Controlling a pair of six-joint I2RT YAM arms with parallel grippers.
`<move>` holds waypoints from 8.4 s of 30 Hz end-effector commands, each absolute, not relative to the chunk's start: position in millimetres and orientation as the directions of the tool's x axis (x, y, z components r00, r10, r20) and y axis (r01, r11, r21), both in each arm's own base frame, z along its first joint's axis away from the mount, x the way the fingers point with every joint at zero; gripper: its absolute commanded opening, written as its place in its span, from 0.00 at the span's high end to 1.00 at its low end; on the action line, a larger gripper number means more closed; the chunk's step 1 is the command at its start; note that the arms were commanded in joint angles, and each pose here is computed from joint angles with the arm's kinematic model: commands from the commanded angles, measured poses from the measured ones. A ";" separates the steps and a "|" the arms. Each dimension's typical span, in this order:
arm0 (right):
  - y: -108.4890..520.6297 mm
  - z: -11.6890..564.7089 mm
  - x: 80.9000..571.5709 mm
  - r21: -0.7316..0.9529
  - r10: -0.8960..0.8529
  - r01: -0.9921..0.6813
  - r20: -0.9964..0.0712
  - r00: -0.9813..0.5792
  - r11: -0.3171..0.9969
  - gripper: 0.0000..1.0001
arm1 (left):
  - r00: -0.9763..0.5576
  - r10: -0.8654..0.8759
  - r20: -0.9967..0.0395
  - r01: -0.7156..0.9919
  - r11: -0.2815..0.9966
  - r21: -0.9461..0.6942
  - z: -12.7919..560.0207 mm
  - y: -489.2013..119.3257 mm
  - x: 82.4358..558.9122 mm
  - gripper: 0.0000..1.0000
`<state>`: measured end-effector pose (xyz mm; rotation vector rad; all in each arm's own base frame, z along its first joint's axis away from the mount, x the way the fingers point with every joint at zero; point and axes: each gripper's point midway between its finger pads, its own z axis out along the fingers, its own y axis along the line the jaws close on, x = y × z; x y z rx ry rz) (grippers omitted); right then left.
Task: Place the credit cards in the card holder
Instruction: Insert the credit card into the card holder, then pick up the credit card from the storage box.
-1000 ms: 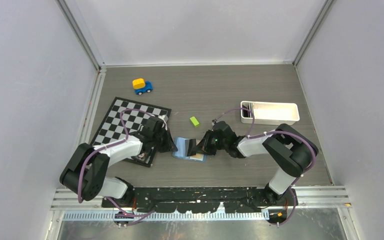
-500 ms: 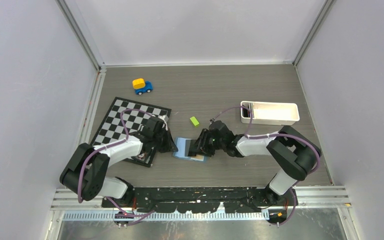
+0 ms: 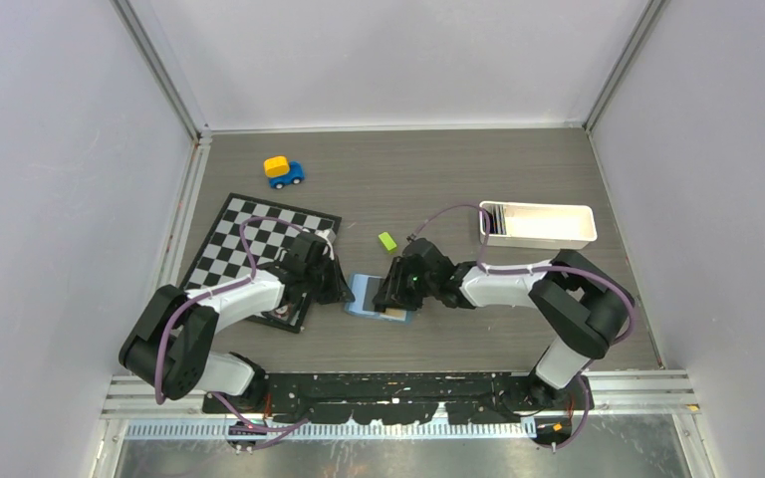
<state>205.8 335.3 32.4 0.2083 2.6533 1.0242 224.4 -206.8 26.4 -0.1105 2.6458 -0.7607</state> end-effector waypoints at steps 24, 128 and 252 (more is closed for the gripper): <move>340.8 51.8 211.8 0.451 0.032 -0.166 -0.400 -0.916 0.877 0.45 | -0.897 -0.177 -0.404 0.094 0.818 -0.567 45.6 -208.8 221.8 1.00; 286.1 -11.1 199.3 0.220 0.039 -0.037 -0.333 -0.942 0.975 0.63 | -0.905 -0.147 -0.399 0.268 0.533 -0.802 77.2 -265.7 220.6 1.00; 67.4 81.7 402.8 -0.098 0.042 0.108 -0.518 -0.854 0.989 0.78 | -0.911 -0.153 -0.382 0.109 0.806 -0.581 47.2 -220.0 227.6 1.00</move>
